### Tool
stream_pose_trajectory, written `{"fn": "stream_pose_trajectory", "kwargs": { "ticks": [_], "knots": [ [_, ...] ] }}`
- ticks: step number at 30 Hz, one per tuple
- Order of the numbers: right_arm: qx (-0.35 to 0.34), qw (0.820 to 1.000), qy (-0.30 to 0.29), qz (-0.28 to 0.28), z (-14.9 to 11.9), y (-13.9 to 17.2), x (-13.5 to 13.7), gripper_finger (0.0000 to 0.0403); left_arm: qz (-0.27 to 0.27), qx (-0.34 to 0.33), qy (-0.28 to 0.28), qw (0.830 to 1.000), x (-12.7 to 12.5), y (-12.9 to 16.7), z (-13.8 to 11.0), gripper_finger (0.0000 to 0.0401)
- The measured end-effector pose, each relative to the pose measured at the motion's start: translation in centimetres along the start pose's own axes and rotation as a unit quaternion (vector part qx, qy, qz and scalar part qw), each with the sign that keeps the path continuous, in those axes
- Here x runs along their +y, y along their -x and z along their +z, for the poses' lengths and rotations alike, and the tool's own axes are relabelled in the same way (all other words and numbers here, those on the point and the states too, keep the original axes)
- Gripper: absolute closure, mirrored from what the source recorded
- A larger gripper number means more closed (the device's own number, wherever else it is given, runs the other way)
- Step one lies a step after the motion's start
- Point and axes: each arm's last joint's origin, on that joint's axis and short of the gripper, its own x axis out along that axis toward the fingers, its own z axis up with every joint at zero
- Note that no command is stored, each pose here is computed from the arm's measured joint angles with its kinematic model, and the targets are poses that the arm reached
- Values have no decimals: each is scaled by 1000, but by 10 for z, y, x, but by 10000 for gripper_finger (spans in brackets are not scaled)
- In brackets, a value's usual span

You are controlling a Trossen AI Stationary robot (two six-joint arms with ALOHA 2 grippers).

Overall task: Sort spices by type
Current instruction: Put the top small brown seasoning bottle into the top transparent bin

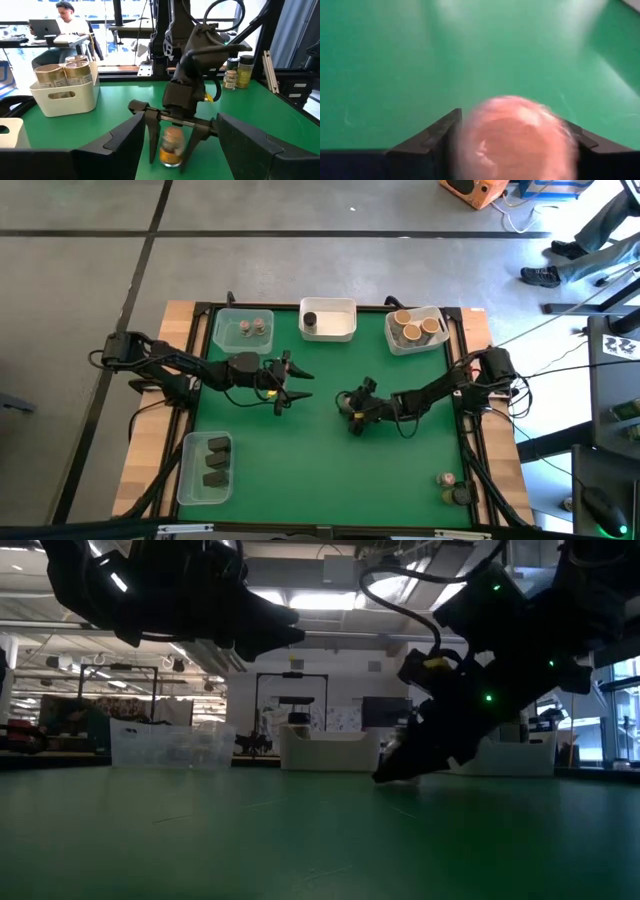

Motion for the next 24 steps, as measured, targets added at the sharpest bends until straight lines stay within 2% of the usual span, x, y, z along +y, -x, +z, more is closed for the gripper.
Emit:
{"fn": "stream_pose_trajectory", "kwargs": {
  "ticks": [8, 13, 16, 20, 24],
  "knots": [
    [12, 999, 27, -23, 15, 2, 2, 133, 0, 6, 8, 1000, 0, 0, -1, 168],
    [4, 999, 35, -26, 32, 17, 0, 122, 7, 21, 14, 1000, 1, -3, -5, 168],
    [-20, 999, 32, -1, 47, 29, -1, 121, 8, 28, 26, 999, 2, -13, -8, 168],
    [-16, 999, 36, 22, 58, 50, -7, 121, 8, 62, 36, 997, 4, -35, -14, 168],
    [6, 1000, 22, 15, 65, 76, -17, 121, 9, 111, 44, 993, 7, -65, -21, 168]
  ]
}}
